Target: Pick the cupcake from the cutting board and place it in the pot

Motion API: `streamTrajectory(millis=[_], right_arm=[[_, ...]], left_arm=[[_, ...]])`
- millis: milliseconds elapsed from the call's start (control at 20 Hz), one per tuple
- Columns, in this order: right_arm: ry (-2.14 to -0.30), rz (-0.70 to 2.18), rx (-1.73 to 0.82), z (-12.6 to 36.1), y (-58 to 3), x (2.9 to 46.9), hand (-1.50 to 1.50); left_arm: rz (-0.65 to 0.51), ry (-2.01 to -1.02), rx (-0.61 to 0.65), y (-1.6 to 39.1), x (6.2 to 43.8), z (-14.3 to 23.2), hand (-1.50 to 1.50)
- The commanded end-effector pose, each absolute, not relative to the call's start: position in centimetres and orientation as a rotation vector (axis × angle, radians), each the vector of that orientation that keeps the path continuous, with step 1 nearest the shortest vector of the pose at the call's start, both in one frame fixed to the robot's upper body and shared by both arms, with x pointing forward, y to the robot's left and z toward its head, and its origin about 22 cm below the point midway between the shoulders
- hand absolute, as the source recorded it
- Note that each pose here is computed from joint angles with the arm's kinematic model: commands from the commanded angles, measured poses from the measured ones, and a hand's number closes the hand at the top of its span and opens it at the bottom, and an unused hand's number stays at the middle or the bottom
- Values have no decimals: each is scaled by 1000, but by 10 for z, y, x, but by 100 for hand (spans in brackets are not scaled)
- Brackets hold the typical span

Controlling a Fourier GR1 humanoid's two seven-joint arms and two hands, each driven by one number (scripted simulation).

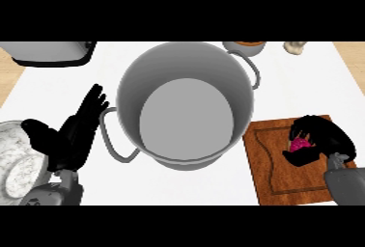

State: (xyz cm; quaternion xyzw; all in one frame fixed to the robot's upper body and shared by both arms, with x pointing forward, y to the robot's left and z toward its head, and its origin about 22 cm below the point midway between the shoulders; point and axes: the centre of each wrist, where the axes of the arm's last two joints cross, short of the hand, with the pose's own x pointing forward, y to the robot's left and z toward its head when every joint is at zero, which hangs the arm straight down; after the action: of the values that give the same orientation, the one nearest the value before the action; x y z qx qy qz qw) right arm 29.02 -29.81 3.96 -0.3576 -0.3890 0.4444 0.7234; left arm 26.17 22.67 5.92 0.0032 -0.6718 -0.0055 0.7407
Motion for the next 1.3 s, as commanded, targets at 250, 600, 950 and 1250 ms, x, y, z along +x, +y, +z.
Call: streamTrajectory(millis=[250,600,950,1250], right_arm=[[-1027,1214,-674,42,-196,256,150],[-1144,1121,-925,71,-187,224,150],[-1375,1018,-966,136,-204,201,150],[-1648,986,-1009,203,-211,183,150]], left_arm=[[-10,-1490,34,241,257,69,0],[-2,-1479,40,228,268,64,0],[-14,-1474,28,231,265,56,0],[-15,-1472,23,238,279,79,0]])
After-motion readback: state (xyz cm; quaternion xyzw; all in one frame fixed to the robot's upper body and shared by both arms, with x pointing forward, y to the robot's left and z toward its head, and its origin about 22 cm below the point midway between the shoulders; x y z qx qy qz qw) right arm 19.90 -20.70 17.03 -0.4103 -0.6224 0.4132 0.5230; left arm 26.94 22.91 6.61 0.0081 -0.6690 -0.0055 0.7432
